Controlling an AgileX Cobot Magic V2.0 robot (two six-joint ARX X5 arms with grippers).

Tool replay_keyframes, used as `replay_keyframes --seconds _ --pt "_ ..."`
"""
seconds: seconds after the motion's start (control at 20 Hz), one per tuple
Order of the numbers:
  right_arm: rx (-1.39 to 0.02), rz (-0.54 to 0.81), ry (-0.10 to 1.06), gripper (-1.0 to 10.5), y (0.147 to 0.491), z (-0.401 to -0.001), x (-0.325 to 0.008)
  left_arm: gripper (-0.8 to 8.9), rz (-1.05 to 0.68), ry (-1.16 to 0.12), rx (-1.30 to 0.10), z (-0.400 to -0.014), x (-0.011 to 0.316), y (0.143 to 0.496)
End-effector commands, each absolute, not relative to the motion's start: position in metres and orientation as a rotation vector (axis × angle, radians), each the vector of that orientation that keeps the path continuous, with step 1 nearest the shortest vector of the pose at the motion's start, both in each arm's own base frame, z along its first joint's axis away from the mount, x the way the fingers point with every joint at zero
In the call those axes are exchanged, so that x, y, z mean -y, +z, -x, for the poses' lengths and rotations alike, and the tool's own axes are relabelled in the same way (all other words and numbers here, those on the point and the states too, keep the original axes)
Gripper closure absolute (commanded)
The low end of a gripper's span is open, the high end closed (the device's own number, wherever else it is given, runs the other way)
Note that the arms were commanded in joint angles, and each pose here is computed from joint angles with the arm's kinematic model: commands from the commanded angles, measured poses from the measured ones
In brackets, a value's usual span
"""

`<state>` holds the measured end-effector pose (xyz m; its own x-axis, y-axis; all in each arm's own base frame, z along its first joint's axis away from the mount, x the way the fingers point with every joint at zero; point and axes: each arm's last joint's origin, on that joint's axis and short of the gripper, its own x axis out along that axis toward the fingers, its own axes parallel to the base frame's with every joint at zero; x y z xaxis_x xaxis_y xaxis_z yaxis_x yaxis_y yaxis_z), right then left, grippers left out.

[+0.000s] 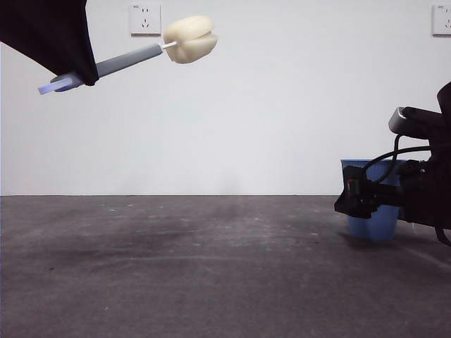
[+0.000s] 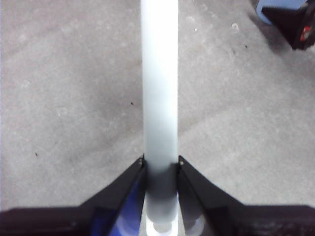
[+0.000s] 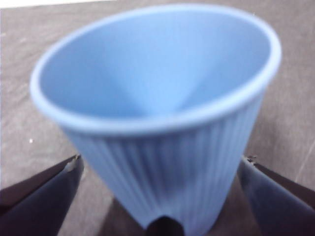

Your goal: Pick up the cup brush,pick up the cup,insert the brush into the cup,clean the cup,put the cup brush back,put the cup back to the fixed position on the table

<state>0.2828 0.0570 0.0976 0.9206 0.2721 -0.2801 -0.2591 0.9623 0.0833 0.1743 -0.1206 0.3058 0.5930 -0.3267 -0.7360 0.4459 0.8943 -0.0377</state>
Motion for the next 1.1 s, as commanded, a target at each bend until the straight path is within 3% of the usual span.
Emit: replay_keyframes --seconds 0.05,0.4,0.55,0.8,1.1 --pt "-0.288 -0.037 0.245 4.1 0.097 -0.284 -0.056 8.22 -0.166 -0.455 -0.821 -0.174 0.121 0.305" --pt "-0.287 -0.031 0.231 8.2 0.097 -0.284 -0.056 8.22 -0.169 -0.454 -0.828 -0.174 0.120 0.304" --pt "-0.289 -0.031 0.232 9.3 0.096 -0.284 -0.056 8.22 -0.173 -0.455 -0.830 -0.173 0.120 0.304" --pt "-0.322 -0.033 0.272 9.6 0.113 -0.279 -0.061 8.22 -0.226 -0.478 -0.821 -0.173 0.120 0.304" --pt "-0.419 0.129 0.301 9.6 0.184 -0.248 -0.062 8.22 -0.363 -0.536 -0.837 -0.171 0.118 0.301"
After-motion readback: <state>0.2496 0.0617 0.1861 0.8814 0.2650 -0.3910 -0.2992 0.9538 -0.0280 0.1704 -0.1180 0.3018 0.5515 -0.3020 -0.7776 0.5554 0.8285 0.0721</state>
